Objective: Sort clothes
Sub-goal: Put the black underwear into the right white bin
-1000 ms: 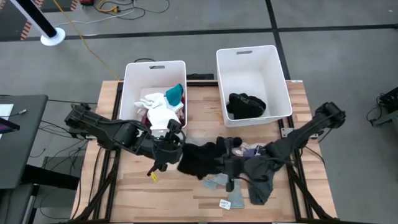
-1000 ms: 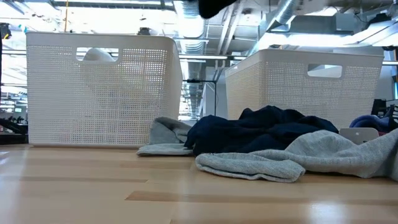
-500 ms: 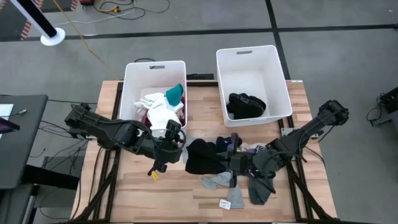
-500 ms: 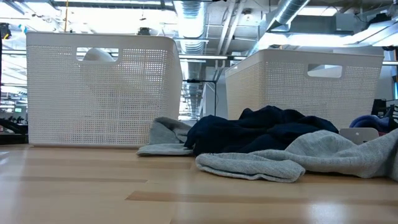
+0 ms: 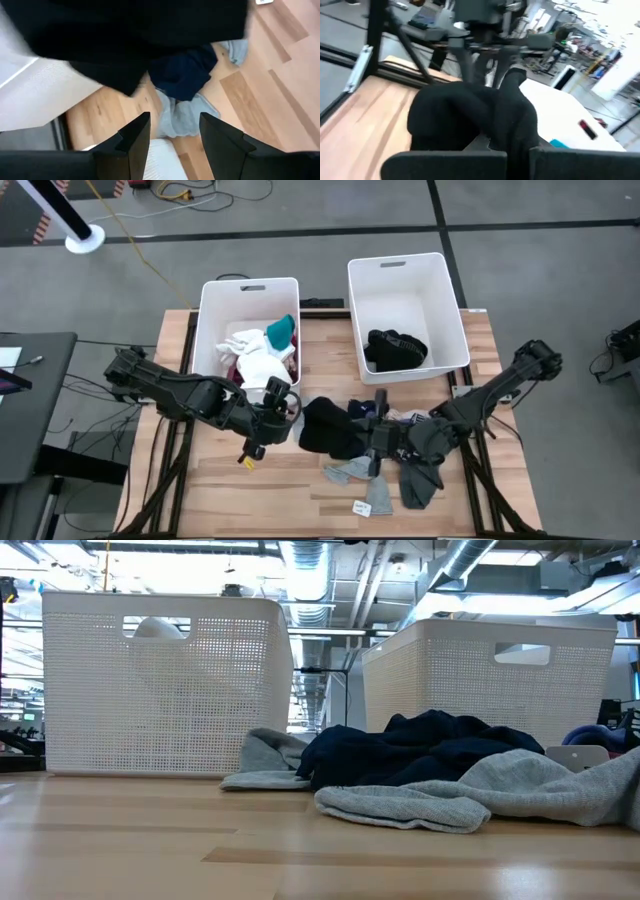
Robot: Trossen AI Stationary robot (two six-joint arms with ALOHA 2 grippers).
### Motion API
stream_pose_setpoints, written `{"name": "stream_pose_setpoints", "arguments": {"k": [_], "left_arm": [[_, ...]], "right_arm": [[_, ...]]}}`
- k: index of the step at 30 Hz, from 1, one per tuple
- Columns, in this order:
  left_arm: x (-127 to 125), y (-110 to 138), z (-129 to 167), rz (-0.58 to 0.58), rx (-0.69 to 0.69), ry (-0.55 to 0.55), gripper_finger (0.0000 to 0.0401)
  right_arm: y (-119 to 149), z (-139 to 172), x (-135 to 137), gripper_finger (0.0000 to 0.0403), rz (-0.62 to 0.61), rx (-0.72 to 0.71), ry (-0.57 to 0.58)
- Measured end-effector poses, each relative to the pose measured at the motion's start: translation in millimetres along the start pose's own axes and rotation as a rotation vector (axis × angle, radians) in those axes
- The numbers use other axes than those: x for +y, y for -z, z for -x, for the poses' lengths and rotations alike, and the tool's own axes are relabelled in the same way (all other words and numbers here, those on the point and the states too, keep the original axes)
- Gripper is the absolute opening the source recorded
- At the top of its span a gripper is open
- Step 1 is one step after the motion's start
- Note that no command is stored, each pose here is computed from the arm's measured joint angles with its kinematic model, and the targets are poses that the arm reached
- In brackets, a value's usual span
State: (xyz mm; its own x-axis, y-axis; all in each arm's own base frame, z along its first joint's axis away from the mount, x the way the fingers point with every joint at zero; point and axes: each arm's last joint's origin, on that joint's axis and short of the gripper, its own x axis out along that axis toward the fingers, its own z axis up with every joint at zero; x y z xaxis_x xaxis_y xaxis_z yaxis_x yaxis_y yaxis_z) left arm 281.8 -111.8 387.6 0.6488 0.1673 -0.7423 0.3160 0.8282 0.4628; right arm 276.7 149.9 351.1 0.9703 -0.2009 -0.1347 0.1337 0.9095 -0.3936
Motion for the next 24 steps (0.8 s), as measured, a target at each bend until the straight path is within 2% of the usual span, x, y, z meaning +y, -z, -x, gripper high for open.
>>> {"name": "stream_pose_setpoints", "arguments": {"k": [5, 11, 15, 24], "left_arm": [[-2, -1, 1, 0.021, -0.011, 0.042, 0.0164], [-7, -2, -2, 0.031, -0.033, 0.098, 0.0164], [-19, 3, -21, -0.005, -0.027, 0.167, 0.0164], [-50, 23, -70, -0.035, -0.044, 0.199, 0.0164]], "right_arm": [[-8, 11, -15, 0.0000, 0.004, -0.011, 0.078], [-16, 26, -41, 0.0000, -0.001, -0.006, 0.226], [-19, 36, -64, 0.0000, -0.028, 0.004, 0.306], [-6, 55, -117, 0.0000, -0.084, 0.104, 0.465]]}}
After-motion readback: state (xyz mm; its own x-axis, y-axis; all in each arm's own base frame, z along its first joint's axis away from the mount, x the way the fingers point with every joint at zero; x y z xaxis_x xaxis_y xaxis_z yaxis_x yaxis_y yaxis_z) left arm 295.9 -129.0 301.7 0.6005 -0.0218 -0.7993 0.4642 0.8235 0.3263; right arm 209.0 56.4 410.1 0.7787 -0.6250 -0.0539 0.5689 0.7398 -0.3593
